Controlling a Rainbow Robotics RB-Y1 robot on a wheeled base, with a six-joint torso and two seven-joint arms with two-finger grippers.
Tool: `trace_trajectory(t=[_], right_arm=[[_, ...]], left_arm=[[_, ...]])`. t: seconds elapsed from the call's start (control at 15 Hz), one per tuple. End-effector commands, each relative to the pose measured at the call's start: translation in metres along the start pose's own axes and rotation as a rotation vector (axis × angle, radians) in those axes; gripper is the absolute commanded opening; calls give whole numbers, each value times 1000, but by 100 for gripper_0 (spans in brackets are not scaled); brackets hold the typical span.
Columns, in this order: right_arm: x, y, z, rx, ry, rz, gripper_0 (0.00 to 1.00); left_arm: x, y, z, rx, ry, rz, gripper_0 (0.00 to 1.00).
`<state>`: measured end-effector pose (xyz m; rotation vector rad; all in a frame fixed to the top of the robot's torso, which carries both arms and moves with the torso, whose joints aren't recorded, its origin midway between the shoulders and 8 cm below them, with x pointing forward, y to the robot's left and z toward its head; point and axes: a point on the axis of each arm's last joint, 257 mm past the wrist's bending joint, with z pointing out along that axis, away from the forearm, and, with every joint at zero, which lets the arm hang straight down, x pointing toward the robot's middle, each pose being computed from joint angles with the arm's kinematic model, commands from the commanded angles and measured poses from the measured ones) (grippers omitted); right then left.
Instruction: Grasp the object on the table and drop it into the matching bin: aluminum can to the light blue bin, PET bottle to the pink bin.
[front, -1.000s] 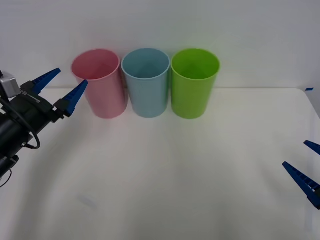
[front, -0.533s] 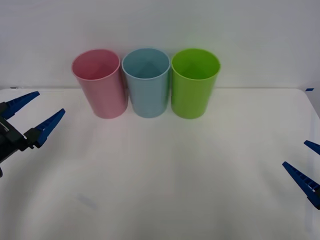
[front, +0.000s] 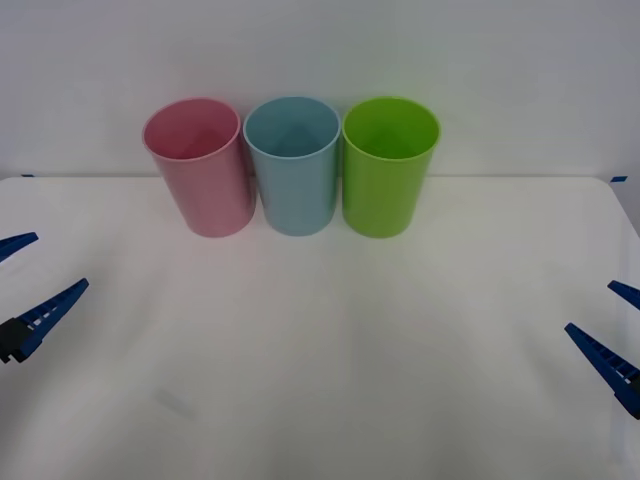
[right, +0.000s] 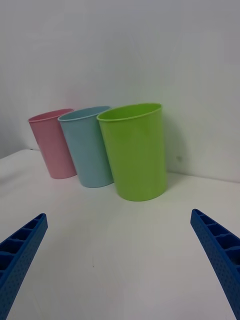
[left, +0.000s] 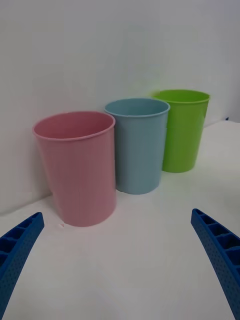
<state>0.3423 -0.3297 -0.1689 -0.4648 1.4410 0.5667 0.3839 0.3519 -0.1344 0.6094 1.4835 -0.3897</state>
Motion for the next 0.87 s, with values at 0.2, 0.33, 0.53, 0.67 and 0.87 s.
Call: trace_trajectory(t=[0.2, 0.33, 0.53, 0.67, 0.87], right_arm=[[0, 0, 0, 0, 0, 0, 100], [0, 0, 0, 0, 0, 0, 100], [0, 0, 0, 0, 0, 0, 100], [0, 0, 0, 0, 0, 0, 100], [0, 0, 0, 0, 0, 0, 100]], left_arm=[[14, -3, -22, -15, 33, 0, 100], [19, -5, -28, -19, 41, -8, 100], [25, -11, -31, -15, 49, -36, 100], [29, -14, -32, -11, 56, -45, 100], [29, -14, -32, -11, 56, -45, 100]])
